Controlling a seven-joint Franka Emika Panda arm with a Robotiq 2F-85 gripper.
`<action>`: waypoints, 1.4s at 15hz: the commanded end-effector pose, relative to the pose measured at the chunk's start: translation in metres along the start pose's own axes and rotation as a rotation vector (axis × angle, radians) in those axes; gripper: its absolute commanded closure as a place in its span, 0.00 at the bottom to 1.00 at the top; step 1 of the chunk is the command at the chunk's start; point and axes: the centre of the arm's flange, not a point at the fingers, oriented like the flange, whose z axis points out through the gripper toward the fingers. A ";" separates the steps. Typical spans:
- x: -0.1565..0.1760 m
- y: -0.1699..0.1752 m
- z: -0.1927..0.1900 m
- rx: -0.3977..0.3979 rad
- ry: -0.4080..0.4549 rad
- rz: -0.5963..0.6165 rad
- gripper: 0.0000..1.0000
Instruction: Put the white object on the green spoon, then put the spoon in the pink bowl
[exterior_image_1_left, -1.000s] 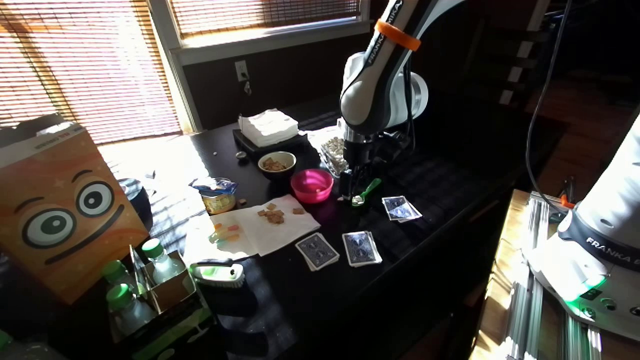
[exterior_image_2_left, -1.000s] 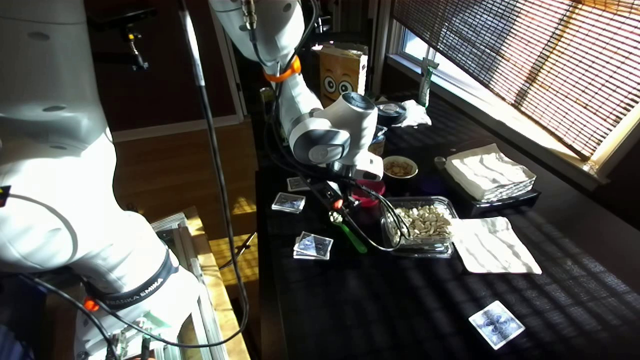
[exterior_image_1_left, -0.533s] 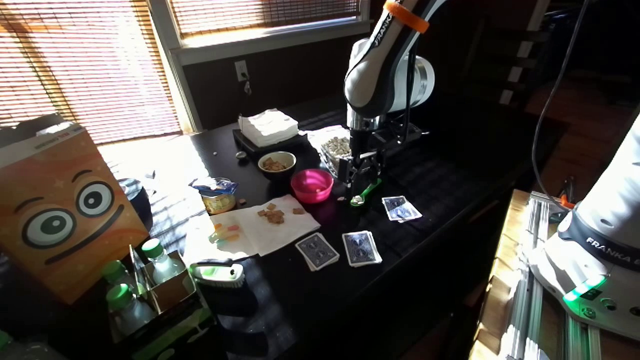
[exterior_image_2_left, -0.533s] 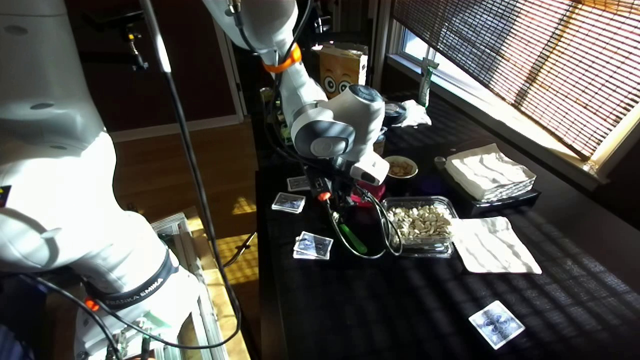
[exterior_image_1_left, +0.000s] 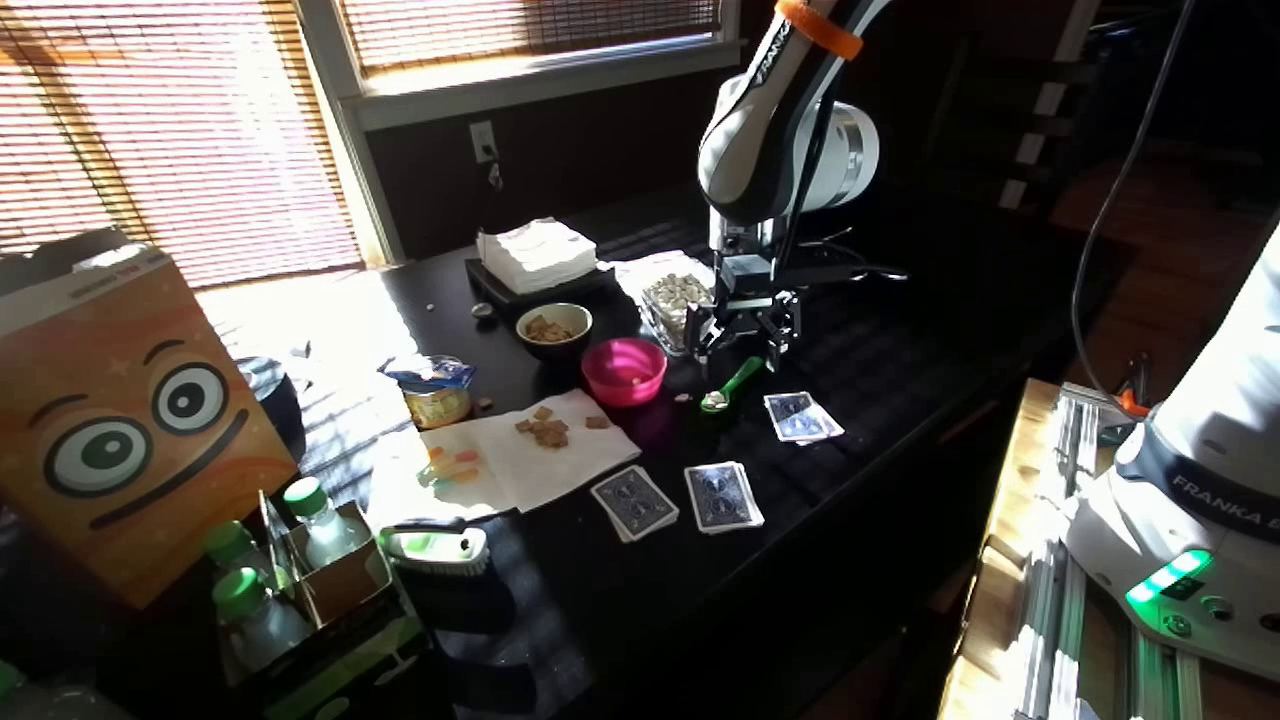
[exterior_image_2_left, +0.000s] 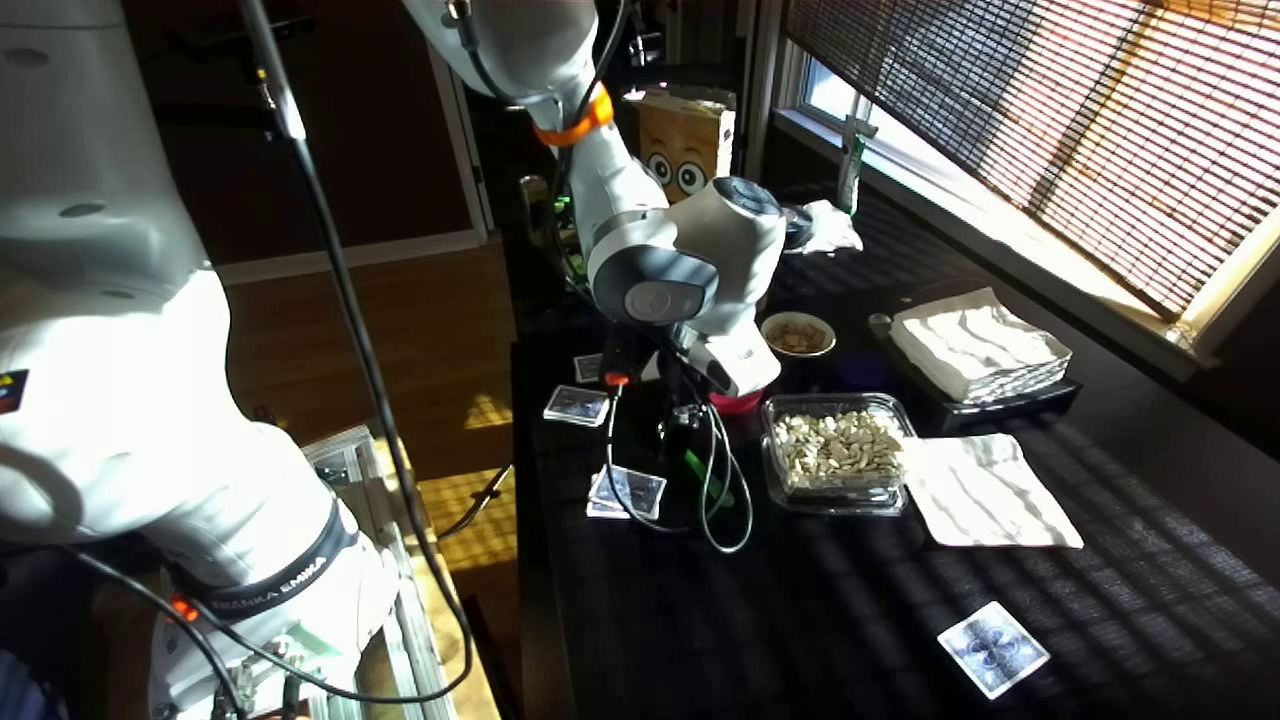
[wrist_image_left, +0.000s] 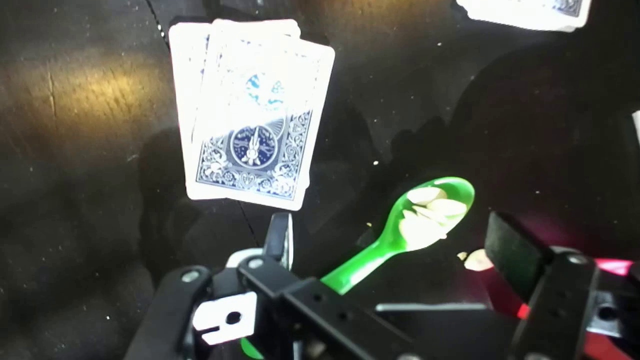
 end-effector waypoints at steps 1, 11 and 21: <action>0.004 -0.003 0.003 0.020 -0.013 0.198 0.00; 0.026 0.003 0.015 0.040 0.044 0.394 0.00; 0.036 -0.001 0.024 0.031 0.049 0.427 0.41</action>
